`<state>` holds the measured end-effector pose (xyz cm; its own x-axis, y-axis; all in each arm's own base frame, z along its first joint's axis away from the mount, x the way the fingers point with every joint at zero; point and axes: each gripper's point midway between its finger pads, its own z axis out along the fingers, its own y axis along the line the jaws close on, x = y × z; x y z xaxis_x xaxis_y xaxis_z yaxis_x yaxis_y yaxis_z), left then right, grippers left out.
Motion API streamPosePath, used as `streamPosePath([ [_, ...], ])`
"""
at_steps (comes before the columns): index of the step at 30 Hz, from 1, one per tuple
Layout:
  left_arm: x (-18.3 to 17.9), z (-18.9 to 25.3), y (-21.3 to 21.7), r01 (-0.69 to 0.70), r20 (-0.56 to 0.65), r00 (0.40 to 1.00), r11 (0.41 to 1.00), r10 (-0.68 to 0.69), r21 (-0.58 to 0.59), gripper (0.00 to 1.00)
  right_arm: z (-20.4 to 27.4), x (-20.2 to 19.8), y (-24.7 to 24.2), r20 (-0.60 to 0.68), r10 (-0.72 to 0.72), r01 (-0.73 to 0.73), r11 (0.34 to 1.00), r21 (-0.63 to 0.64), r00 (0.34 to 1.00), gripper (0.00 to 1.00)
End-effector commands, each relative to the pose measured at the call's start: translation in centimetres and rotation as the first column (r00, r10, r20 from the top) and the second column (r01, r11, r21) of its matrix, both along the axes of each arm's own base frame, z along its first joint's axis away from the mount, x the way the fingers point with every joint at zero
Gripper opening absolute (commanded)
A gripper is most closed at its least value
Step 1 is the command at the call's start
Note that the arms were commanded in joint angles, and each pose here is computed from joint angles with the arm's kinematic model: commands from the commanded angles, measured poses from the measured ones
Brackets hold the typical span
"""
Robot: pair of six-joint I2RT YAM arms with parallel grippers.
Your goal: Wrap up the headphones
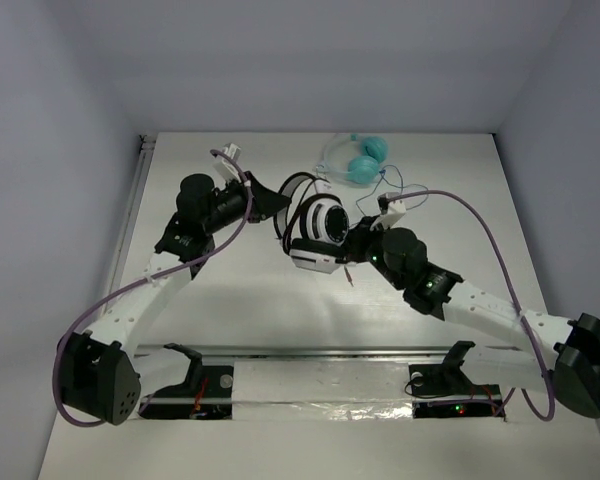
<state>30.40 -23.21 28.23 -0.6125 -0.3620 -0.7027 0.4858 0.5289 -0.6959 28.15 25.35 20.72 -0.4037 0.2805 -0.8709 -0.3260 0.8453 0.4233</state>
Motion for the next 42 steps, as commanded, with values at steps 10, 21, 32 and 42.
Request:
streamPosePath([
  [10,5.4,10.6,2.2,-0.282,-0.004,0.947,0.825,0.321,-0.489,0.00,5.3,-0.4,6.1,0.114,0.149,-0.187,0.820,0.541,0.982,0.00],
  [21,10.3,8.8,3.4,-0.479,-0.080,0.855,0.718,0.513,-0.505,0.00,4.5,-3.7,10.6,0.151,0.427,-0.393,0.565,0.725,0.892,0.00],
  [32,12.4,8.0,6.5,-0.633,-0.061,0.726,0.632,0.685,-0.446,0.00,6.4,-7.3,10.5,0.272,0.570,-0.479,0.251,0.841,0.775,0.00],
  [42,10.7,-0.1,10.3,-0.800,-0.059,0.574,0.545,0.817,-0.250,0.00,2.2,-7.0,9.4,0.008,0.575,-0.226,0.309,0.924,0.818,0.04],
])
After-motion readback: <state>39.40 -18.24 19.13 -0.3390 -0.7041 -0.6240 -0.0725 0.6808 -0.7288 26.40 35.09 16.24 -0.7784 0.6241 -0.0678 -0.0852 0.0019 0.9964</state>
